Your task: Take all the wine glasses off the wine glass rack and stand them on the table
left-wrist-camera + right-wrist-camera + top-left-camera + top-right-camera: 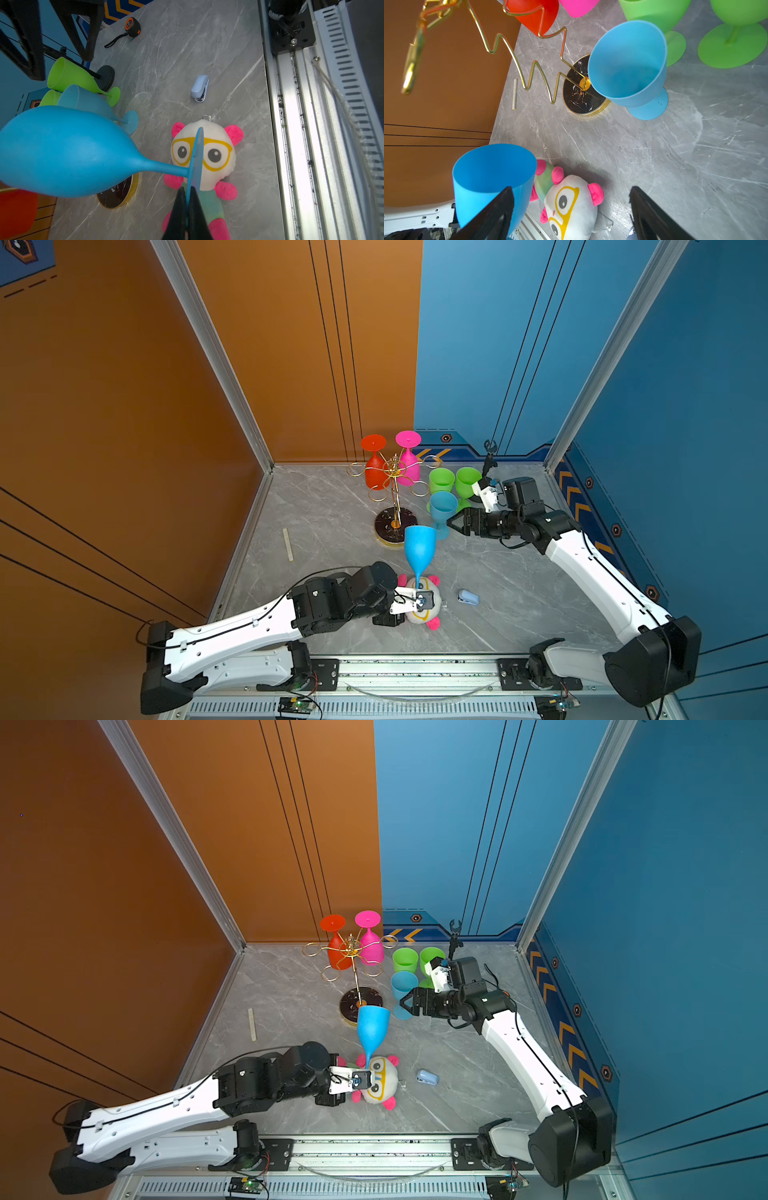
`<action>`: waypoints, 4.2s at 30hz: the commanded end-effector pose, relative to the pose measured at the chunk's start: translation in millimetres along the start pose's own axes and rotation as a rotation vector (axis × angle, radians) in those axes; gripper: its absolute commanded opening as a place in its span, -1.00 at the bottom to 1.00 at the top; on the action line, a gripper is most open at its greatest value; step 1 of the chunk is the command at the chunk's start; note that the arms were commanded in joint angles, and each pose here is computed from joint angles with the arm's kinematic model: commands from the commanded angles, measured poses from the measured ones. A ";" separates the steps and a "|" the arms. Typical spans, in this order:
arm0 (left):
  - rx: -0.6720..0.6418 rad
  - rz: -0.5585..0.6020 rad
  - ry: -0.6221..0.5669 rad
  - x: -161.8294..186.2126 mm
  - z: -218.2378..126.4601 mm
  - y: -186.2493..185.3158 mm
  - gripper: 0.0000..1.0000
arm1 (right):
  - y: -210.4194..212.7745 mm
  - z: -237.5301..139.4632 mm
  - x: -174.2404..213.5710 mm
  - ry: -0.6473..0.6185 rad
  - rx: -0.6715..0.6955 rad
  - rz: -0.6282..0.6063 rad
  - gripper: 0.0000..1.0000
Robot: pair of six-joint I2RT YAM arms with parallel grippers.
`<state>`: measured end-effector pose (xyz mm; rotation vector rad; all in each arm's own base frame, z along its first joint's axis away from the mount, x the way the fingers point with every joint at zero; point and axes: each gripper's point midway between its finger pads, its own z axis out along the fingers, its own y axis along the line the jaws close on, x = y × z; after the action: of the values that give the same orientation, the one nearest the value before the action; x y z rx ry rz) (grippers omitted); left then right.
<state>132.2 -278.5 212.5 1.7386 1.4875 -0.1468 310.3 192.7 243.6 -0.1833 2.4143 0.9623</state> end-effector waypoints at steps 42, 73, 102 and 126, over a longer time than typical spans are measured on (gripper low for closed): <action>-0.542 0.723 0.312 25.9 6.4 45.9 -1.00 | 69.0 12.6 23.9 0.228 -0.236 -0.097 -0.51; -0.632 0.401 0.186 18.3 -9.3 53.3 0.08 | 35.1 -18.5 -5.8 0.071 0.024 -0.193 -1.00; -0.838 -0.580 0.040 97.0 -91.6 100.2 0.67 | -86.2 -48.7 -38.5 0.072 0.620 -0.158 -1.00; -0.839 -0.797 0.104 138.5 -101.8 102.4 0.91 | -152.0 3.6 -100.4 0.116 0.764 -0.106 -1.00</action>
<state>221.2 -105.1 247.6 0.4803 1.8667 0.1773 435.8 80.4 192.3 -0.0962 2.6822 -0.0463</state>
